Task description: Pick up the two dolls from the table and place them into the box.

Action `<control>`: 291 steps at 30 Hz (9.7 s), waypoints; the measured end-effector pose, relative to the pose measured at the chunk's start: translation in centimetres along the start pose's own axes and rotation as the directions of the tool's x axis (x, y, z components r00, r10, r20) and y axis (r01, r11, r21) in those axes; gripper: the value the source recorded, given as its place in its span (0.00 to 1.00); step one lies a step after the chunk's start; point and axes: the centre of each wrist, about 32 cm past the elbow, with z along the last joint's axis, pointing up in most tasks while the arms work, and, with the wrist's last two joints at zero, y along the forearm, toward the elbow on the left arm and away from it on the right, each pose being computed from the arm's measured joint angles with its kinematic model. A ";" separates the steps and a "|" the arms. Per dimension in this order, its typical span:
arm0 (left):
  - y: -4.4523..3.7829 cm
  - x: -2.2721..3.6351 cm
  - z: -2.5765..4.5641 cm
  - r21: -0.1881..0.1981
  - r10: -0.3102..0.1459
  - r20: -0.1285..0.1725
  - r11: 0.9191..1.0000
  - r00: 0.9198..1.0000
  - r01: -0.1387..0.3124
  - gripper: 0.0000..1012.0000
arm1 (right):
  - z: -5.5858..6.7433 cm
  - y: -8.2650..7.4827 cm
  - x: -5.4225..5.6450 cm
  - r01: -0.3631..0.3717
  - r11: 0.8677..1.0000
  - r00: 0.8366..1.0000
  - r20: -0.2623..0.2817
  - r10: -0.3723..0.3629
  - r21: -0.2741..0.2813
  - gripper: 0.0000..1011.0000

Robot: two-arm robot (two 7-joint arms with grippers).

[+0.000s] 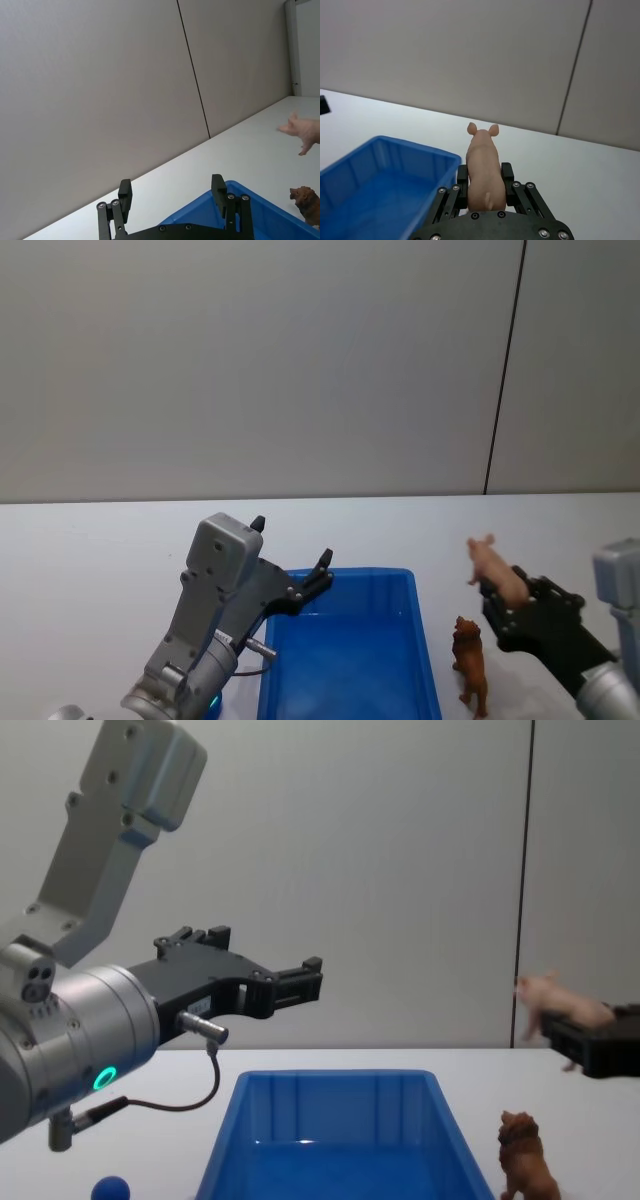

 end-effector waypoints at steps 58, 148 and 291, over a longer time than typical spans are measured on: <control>0.00 0.00 0.00 0.000 0.000 0.000 1.000 1.000 0.000 0.99 | 1.7 2.4 -0.9 -0.034 0.996 0.999 0.031 0.037 -0.080 0.99; 0.00 0.00 0.00 0.000 0.000 0.000 1.000 1.000 0.000 0.99 | -1.3 1.9 -1.9 -0.014 0.986 0.997 0.067 0.026 -0.165 0.29; 5.65 3.79 -5.38 0.458 0.099 -0.159 0.889 0.982 -0.016 0.53 | 0.2 1.1 -1.4 0.062 0.993 0.997 0.048 -0.057 -0.104 0.99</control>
